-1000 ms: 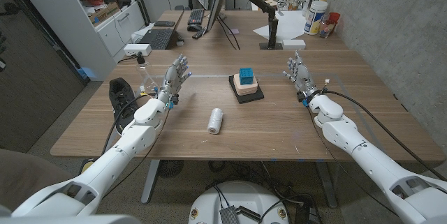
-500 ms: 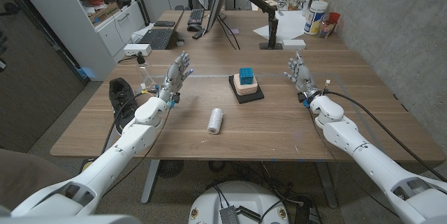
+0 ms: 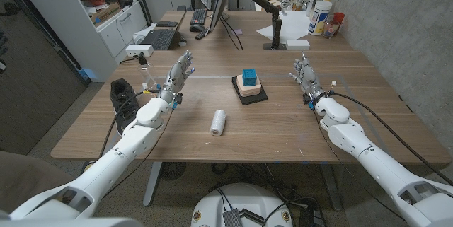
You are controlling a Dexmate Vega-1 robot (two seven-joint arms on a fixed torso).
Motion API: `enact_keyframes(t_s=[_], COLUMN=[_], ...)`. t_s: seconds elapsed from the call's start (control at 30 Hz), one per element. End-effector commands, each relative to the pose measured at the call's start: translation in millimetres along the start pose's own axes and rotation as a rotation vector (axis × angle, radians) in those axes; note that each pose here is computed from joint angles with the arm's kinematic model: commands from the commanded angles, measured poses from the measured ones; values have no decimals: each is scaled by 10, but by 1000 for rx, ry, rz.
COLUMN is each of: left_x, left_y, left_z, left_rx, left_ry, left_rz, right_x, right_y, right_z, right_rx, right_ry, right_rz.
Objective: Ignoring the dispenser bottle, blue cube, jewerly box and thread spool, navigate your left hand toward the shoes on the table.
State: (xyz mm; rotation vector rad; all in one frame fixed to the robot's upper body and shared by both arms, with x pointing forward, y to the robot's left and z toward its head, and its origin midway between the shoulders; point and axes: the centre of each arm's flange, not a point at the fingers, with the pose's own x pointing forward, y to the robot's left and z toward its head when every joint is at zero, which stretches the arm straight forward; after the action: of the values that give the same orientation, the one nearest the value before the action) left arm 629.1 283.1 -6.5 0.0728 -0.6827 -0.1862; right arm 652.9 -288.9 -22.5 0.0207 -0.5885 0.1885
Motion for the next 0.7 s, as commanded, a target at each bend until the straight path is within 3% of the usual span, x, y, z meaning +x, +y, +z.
enact_keyframes(t_s=[0.03,0.67,0.7], left_x=[-63,-141,-167], left_y=[-23,-16,-36], left_z=[133,256,298], left_rx=[140,306,346], left_ry=[-20,-84,-119], left_rz=[35,73,96], right_x=[-9,-43,-45], right_y=[-5,-61,-59], right_z=[-6,28,33], right_rx=[-2,-31,-42], right_ry=[3,8,9], right_rz=[-7,-30,-35])
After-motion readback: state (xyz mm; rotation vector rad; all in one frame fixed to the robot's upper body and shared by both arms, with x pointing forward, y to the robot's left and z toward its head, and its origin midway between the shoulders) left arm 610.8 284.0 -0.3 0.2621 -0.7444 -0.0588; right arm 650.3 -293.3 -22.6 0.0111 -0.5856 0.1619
